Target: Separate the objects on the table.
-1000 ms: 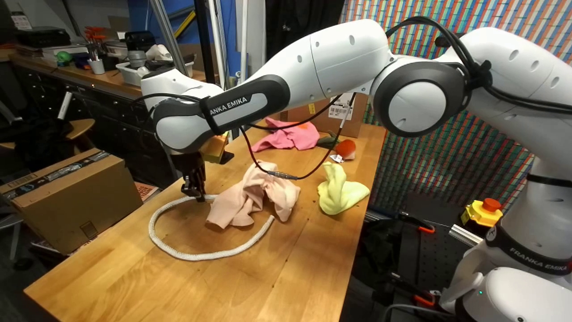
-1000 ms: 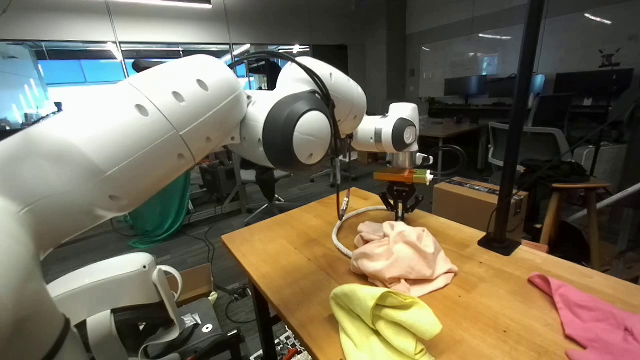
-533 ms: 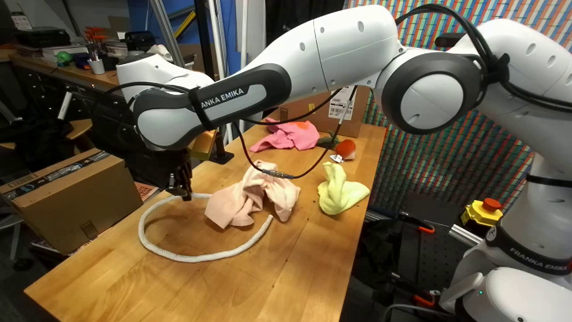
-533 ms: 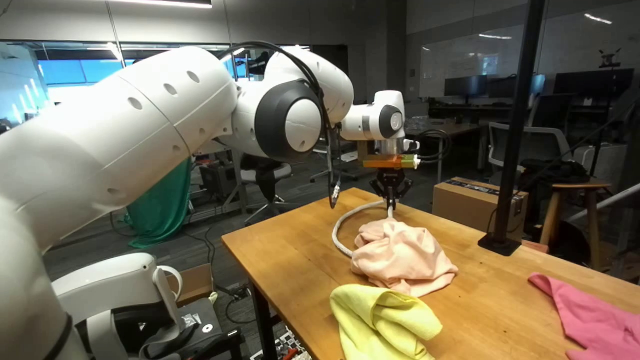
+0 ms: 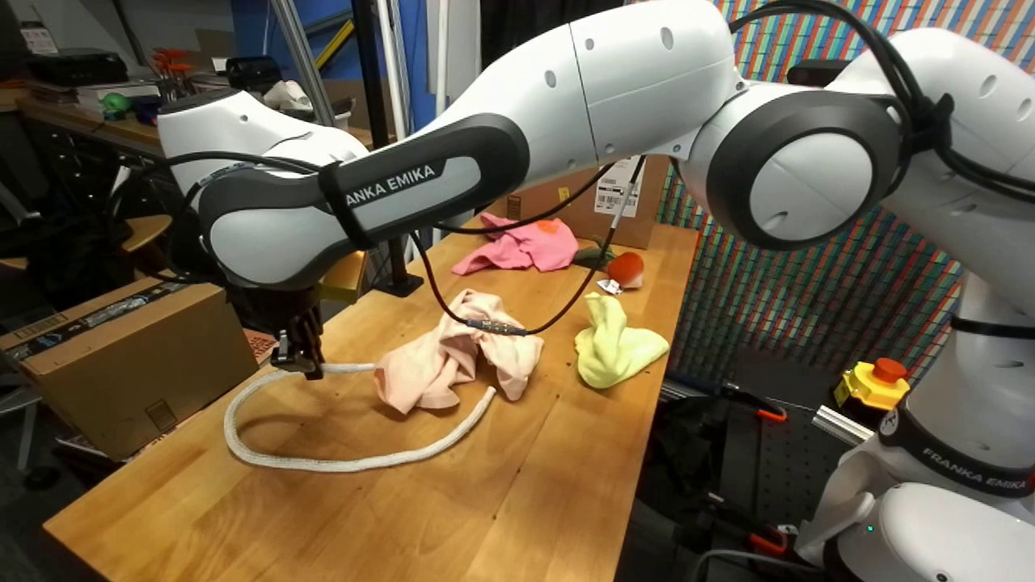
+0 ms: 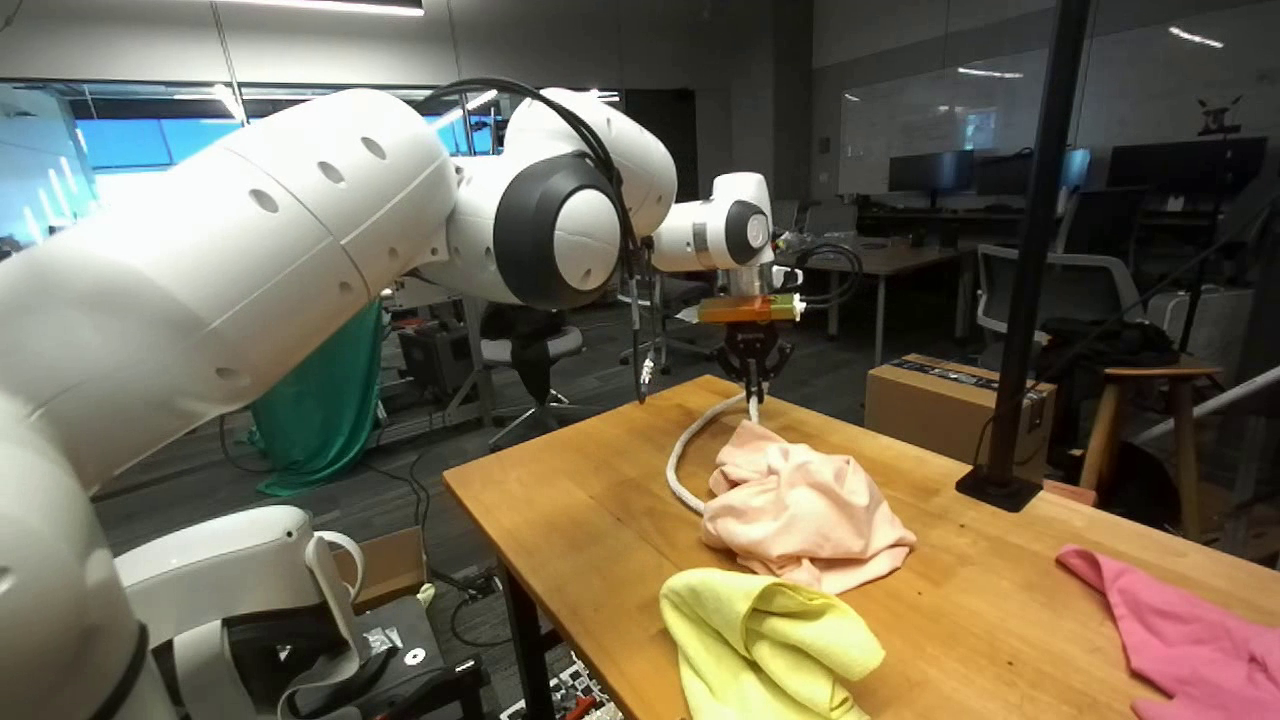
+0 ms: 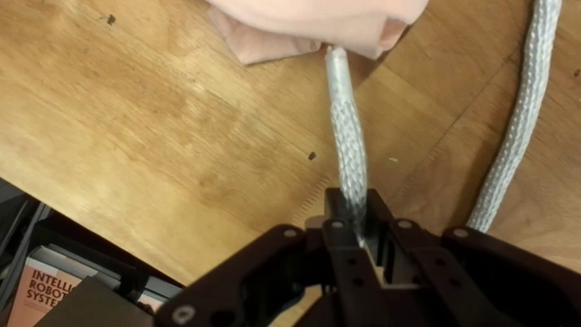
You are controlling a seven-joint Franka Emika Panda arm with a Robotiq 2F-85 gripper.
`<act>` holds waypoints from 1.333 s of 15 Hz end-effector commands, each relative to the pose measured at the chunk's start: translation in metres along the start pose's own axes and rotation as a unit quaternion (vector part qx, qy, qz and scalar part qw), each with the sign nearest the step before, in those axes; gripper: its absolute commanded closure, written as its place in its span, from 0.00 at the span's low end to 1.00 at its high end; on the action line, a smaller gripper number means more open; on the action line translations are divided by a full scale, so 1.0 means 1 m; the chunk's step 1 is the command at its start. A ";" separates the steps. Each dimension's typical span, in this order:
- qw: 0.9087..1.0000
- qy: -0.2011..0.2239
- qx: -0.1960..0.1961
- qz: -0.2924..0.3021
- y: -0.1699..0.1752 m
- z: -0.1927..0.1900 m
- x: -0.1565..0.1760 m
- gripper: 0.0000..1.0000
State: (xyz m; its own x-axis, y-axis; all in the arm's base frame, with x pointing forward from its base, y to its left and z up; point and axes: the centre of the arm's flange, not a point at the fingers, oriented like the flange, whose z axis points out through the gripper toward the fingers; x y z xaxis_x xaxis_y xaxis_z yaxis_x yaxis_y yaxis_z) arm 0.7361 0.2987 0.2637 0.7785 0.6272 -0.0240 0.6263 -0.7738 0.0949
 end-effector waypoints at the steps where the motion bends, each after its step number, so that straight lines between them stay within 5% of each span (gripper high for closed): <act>1: 1.000 0.009 -0.009 -0.013 -0.022 -0.015 -0.001 0.86; 7: 1.000 -0.005 0.011 -0.001 -0.046 -0.019 0.003 0.85; 11: 0.997 -0.056 0.030 0.044 -0.047 -0.019 -0.003 0.86; 20: 0.968 -0.188 0.127 0.109 -0.041 -0.014 -0.028 0.85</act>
State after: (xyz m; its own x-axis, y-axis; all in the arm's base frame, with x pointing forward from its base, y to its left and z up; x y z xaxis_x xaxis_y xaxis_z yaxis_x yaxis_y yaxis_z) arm 0.6804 0.3152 0.2609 0.8239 0.4430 -0.3536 0.4584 -0.8877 -0.0441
